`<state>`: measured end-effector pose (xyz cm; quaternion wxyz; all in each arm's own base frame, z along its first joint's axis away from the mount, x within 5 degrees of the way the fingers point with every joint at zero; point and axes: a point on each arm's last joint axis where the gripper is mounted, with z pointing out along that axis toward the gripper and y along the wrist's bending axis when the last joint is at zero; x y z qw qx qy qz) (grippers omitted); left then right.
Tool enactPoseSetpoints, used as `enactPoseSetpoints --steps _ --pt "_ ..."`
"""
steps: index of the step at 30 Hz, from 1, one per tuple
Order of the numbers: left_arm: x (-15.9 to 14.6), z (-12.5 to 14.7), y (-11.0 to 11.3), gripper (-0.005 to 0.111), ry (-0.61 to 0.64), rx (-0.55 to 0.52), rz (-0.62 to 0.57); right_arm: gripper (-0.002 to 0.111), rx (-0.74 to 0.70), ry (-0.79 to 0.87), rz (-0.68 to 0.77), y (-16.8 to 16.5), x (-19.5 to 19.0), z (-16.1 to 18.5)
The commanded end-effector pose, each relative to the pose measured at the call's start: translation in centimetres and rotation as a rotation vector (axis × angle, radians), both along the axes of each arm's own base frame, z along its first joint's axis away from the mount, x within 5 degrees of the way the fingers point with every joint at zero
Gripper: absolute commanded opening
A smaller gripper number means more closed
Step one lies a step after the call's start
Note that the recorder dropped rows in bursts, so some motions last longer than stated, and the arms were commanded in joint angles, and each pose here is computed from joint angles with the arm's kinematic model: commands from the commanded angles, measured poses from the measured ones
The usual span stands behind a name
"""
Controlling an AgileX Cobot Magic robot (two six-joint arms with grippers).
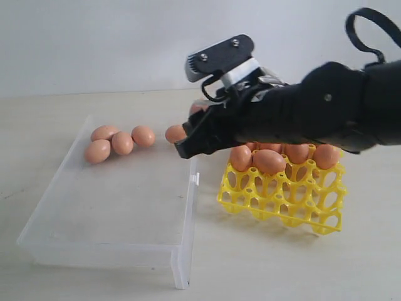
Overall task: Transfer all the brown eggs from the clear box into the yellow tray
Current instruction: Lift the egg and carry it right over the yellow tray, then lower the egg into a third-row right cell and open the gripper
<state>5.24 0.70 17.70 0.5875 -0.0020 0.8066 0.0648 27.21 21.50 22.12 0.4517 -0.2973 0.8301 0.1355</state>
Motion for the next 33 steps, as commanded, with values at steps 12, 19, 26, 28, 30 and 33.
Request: enactPoseSetpoints --steps 12,19,26,28,30,33 --pt "0.0 0.2 -0.1 0.0 -0.017 -0.009 -0.006 0.0 0.096 -0.182 -0.424 -9.1 -4.4 -2.9" --pt "0.0 0.2 -0.1 0.0 -0.017 -0.009 -0.006 0.0 0.11 -0.162 -0.481 -10.6 -3.8 -4.8" --pt "0.0 0.2 -0.1 0.0 -0.017 -0.009 -0.006 0.0 0.051 -0.095 -0.471 -10.3 -3.1 -8.4" --pt "0.0 0.2 -0.1 0.0 -0.017 -0.009 -0.006 0.0 0.059 -0.087 -0.499 -10.6 -2.8 -8.9" --pt "0.0 0.2 -0.1 0.0 -0.017 -0.009 -0.006 0.0 0.066 -0.095 -0.504 -10.9 -2.5 -9.1" --pt "0.0 0.2 -0.1 0.0 -0.017 -0.009 -0.006 0.0 0.054 -0.088 -0.518 -11.5 -2.2 -9.6"
